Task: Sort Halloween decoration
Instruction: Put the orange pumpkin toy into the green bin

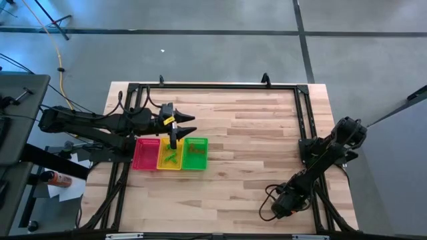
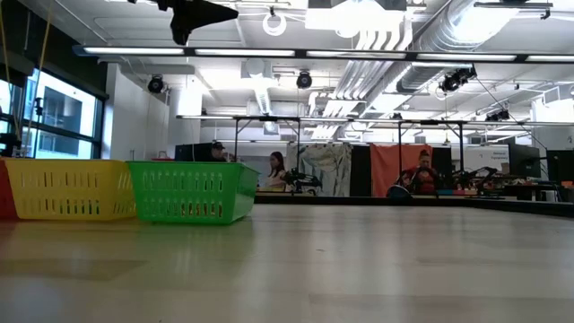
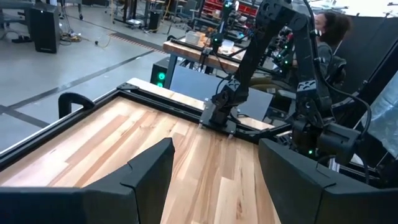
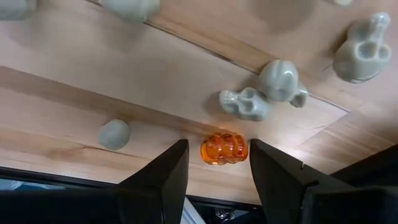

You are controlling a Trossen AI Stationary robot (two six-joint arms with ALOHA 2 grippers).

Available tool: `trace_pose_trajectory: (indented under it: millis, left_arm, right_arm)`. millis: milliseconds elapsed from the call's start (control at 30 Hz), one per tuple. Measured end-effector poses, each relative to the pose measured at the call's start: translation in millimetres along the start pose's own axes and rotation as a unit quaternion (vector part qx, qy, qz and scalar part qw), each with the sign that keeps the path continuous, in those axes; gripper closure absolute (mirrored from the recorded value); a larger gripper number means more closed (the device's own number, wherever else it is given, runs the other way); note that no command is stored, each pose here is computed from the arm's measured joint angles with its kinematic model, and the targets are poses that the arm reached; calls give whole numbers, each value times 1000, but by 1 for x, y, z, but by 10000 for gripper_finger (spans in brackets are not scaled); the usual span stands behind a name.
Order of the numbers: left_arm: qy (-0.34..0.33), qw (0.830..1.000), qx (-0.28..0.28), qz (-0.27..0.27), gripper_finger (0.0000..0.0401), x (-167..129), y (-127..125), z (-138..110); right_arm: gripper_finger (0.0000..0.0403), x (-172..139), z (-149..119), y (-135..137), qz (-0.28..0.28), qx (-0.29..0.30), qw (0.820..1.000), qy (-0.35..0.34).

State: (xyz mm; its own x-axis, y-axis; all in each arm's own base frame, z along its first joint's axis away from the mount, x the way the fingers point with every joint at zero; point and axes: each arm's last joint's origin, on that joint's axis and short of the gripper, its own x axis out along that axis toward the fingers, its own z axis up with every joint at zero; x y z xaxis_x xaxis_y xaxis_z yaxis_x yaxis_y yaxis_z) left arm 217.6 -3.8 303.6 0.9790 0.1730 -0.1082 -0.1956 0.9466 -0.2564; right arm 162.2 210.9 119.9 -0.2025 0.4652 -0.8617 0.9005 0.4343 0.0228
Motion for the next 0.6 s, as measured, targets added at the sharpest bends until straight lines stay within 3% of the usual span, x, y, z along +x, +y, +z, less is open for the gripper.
trace_pose_trajectory:
  millis: [600]
  left_arm:
    - [1, 1000, 0, 0, 176, 0, 0, 0]
  right_arm:
    - [238, -1, 3, 2, 8, 6, 1000, -10]
